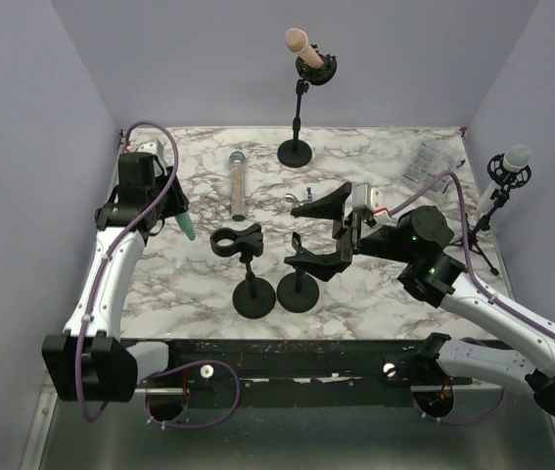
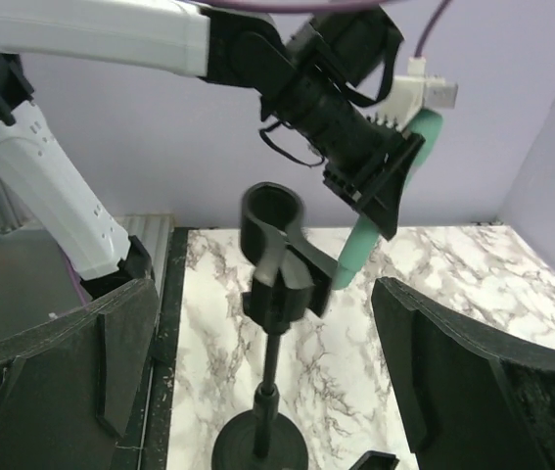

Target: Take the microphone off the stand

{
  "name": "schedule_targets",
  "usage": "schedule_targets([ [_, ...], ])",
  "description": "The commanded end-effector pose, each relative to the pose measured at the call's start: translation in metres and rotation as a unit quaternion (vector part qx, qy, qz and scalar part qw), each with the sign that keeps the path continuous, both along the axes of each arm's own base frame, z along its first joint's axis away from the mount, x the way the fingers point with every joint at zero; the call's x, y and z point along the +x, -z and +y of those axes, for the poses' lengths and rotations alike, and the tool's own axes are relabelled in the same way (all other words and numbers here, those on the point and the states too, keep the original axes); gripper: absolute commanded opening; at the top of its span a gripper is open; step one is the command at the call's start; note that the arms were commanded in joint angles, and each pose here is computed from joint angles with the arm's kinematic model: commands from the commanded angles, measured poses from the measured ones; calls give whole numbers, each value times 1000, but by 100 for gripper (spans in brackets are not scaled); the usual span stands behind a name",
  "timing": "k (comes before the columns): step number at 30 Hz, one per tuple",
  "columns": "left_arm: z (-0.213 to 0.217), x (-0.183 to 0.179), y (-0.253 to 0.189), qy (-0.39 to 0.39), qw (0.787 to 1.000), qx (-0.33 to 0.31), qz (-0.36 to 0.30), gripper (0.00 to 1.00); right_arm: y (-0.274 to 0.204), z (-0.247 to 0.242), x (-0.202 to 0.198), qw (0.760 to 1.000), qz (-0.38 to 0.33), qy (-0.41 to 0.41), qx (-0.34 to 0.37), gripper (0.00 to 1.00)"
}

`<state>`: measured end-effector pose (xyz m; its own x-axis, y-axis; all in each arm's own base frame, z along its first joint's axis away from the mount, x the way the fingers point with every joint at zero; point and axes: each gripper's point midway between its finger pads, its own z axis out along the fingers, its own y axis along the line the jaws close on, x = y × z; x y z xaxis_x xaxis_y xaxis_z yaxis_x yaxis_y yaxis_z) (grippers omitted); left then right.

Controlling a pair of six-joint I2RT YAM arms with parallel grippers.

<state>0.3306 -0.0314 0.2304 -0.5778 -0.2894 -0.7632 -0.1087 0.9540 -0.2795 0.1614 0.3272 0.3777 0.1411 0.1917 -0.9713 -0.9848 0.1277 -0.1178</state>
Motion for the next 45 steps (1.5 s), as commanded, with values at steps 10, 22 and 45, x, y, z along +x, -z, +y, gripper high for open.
schedule_targets([
  [10,-39,124,76,123,980,-61,146,0,-2,-21,11,997,-19,70,7,100],
  [22,-40,162,133,140,956,-50,253,10,13,-15,24,996,-11,86,-13,100],
  [45,-56,180,143,150,956,-35,249,36,35,-3,36,995,3,86,-40,100],
])
